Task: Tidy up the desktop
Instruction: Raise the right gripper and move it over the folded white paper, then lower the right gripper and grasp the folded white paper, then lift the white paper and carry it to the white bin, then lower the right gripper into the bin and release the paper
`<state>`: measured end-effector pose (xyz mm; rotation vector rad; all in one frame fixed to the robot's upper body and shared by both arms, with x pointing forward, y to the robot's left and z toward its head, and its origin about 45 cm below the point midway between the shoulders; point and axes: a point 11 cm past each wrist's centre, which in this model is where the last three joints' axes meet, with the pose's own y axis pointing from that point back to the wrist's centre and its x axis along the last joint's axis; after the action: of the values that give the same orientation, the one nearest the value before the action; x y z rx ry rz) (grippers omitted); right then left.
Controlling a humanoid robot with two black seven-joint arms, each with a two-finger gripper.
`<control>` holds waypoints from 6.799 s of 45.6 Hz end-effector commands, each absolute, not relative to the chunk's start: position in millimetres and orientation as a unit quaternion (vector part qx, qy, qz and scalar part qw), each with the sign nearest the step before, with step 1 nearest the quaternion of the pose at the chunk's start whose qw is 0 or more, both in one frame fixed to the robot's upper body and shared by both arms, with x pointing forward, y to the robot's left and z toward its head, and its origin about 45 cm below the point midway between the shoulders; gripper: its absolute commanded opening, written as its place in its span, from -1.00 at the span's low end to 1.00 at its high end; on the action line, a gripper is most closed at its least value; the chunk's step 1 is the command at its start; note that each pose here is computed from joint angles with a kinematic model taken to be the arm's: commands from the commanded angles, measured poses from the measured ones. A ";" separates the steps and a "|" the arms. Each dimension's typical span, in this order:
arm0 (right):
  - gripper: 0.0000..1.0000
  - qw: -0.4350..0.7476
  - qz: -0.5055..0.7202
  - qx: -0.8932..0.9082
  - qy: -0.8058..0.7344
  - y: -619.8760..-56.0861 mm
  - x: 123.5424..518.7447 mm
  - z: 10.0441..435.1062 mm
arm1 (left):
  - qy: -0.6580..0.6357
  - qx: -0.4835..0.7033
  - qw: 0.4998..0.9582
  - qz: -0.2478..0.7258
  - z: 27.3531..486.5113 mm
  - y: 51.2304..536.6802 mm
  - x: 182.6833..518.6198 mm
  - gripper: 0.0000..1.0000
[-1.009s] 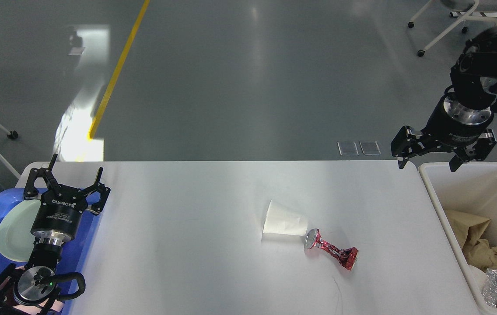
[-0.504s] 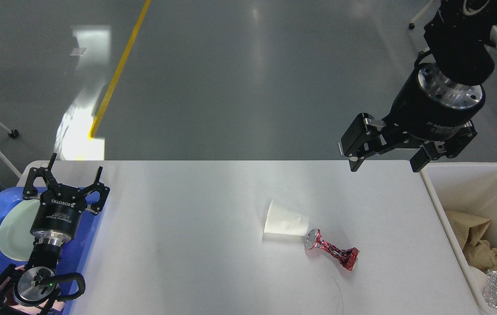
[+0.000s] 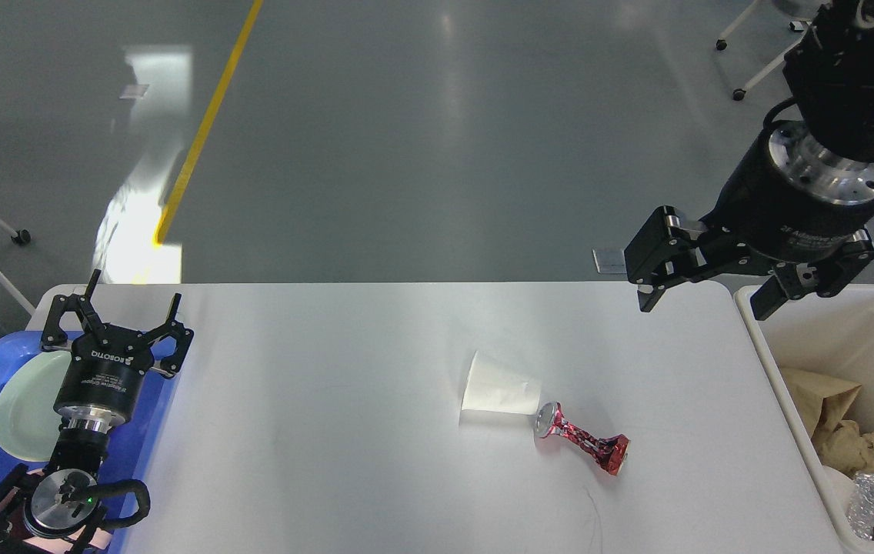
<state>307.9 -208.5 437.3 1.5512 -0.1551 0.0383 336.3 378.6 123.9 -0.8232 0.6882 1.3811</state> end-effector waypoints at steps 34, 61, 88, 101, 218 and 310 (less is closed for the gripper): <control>1.00 0.700 0.064 0.703 -0.103 -164.0 368.1 376.8 | 0.302 -0.361 0.641 0.606 123.6 378.7 336.1 0.93; 1.00 0.683 0.132 0.716 -0.058 -131.0 412.1 206.7 | 0.302 -0.362 0.641 0.606 123.9 378.7 336.3 0.93; 1.00 0.687 0.119 0.714 -0.066 -136.9 399.8 132.9 | 0.302 -0.361 0.641 0.606 124.0 378.5 336.3 0.93; 0.95 0.608 0.283 0.740 0.055 -108.9 396.8 134.0 | 0.302 -0.361 0.641 0.606 124.1 378.6 336.7 0.93; -1.00 0.609 0.442 0.648 0.117 -135.9 388.6 85.5 | 0.301 -0.361 0.642 0.606 124.8 378.9 336.8 0.93; -1.00 0.721 -0.112 0.607 -0.317 -473.0 348.6 248.4 | 0.302 -0.361 0.641 0.606 123.6 378.7 336.1 0.93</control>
<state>351.1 -433.1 267.2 1.3976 -0.6345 -0.2172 336.1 378.9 123.6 -0.8239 0.6882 1.3829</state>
